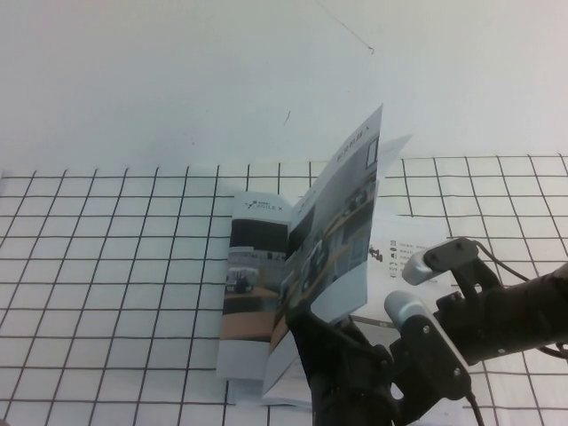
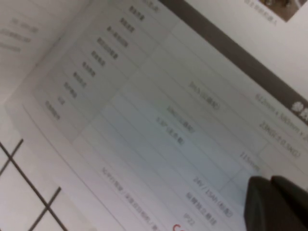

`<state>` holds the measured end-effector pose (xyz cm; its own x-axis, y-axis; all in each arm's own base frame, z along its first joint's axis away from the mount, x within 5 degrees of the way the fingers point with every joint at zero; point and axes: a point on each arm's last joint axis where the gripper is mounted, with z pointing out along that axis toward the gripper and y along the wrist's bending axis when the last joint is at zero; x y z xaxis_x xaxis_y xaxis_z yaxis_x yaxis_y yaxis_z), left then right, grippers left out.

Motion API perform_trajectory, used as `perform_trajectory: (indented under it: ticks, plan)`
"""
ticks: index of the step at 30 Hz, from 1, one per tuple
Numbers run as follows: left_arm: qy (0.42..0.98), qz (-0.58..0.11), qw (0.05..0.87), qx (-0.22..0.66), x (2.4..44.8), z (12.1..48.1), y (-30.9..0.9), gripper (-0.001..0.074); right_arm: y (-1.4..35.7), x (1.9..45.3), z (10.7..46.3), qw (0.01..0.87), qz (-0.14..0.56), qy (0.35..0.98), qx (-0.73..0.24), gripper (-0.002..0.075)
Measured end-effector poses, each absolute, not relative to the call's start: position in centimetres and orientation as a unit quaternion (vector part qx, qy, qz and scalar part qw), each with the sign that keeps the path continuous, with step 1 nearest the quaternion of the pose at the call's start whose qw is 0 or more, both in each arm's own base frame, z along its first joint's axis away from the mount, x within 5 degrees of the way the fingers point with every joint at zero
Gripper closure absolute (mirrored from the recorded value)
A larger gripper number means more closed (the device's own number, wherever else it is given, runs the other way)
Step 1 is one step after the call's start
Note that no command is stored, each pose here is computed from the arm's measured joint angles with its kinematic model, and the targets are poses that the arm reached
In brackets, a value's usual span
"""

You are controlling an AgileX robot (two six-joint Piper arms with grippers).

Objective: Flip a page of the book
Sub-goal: Open the closed book

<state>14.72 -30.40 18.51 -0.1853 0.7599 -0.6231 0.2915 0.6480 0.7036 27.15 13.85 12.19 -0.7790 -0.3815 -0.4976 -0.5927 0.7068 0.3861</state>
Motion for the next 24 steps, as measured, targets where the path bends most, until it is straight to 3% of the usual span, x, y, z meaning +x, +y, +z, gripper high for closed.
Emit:
perform_trajectory:
  ticks: [8, 15, 24]
  plan:
    - [0.745, 0.265, 0.511, 0.336, 18.0, 18.9, -28.5, 0.0738, 14.0, 27.3, 11.7, 0.184, 0.282, 0.907, -0.253, 0.0725]
    - [0.803, 0.322, 0.43, 0.258, 23.4, 18.1, -23.5, 0.0738, 14.1, 27.3, 11.6, 0.179, 0.286, 0.908, -0.247, 0.0725]
    - [0.915, 0.2, 0.28, 0.212, 27.0, 15.0, -19.3, 0.0738, 14.2, 27.3, 12.2, 0.188, 0.286, 0.906, -0.25, 0.0725]
